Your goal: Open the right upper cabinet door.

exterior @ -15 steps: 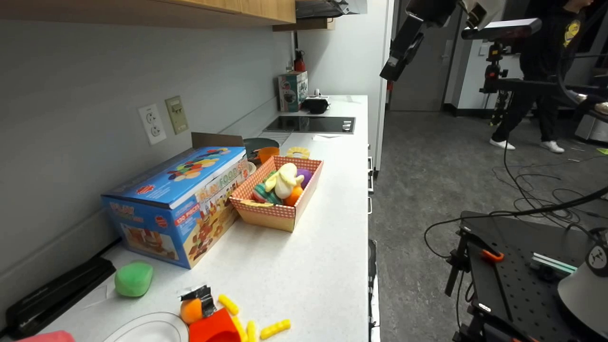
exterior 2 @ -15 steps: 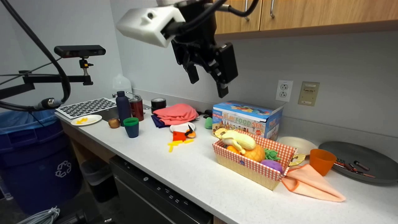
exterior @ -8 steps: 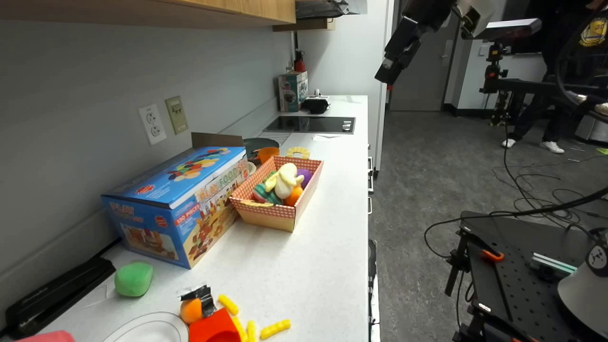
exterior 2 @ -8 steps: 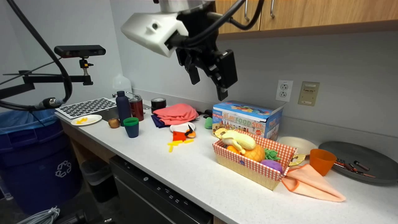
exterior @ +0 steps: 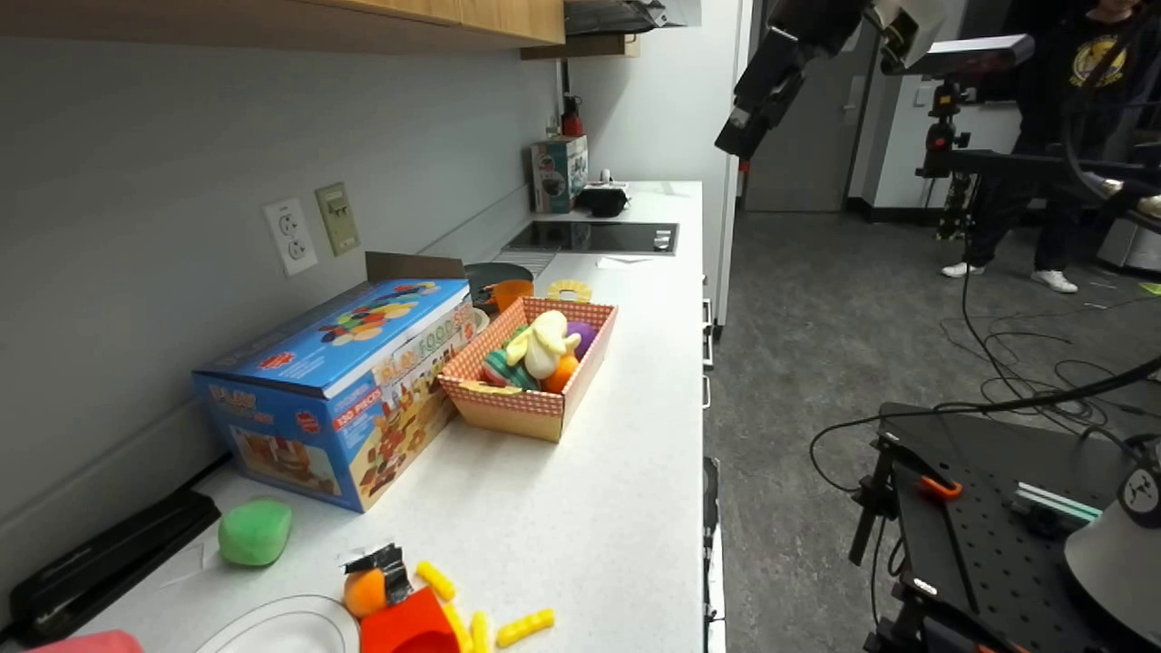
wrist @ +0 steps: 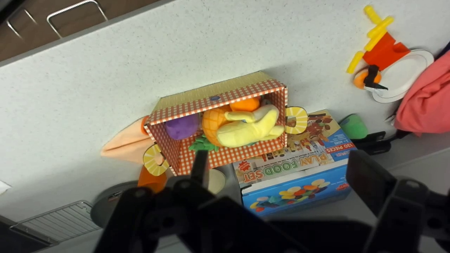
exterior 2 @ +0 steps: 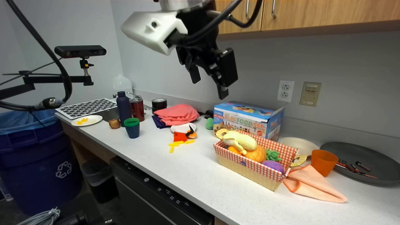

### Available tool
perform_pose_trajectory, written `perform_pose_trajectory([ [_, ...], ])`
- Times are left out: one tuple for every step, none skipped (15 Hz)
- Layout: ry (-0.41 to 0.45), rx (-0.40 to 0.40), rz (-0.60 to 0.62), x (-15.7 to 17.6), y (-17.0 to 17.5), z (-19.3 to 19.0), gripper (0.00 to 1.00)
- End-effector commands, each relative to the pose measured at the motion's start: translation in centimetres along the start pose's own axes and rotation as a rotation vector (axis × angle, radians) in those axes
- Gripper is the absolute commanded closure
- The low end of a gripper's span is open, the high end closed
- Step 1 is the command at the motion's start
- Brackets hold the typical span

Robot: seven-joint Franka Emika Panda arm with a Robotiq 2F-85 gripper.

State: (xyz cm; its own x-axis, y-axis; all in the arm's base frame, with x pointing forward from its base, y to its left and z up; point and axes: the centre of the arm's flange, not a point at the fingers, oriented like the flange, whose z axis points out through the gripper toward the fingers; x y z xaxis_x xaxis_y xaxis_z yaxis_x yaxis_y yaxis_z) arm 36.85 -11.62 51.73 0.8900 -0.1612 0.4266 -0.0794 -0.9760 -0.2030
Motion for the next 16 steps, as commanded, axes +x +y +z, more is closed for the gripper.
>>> perform_pose_trajectory([
  [0.085,0.017,-0.008,-0.5,-1.4,-2.0,0.0],
  [0.115,0.022,-0.028,-0.5,-2.1,-2.9,0.0],
  [0.148,0.025,-0.049,-0.6,-2.7,-3.8,0.0],
  [0.186,0.029,-0.072,-0.6,-3.6,-4.9,0.0],
  [0.217,0.032,-0.092,-0.6,-4.3,-5.8,0.0],
  [0.246,0.039,-0.109,-0.4,-5.1,-6.6,0.0],
  [0.271,0.046,-0.122,-0.2,-5.9,-7.2,0.0],
  [0.294,0.058,-0.132,0.1,-6.8,-7.6,0.0],
  [0.308,0.066,-0.139,0.2,-7.4,-7.8,0.0],
  [0.314,0.074,-0.143,0.3,-8.0,-7.8,0.0],
  [0.315,0.082,-0.16,0.2,-8.2,-7.7,0.0],
  [0.282,0.045,-0.156,0.7,-7.3,-7.6,0.0],
  [0.286,0.051,-0.165,0.7,-7.7,-7.6,0.0],
  [0.288,0.054,-0.169,0.8,-7.9,-7.5,0.0],
  [0.288,0.055,-0.171,0.8,-8.0,-7.5,0.0],
  [0.289,0.055,-0.171,0.8,-7.9,-7.5,0.0],
])
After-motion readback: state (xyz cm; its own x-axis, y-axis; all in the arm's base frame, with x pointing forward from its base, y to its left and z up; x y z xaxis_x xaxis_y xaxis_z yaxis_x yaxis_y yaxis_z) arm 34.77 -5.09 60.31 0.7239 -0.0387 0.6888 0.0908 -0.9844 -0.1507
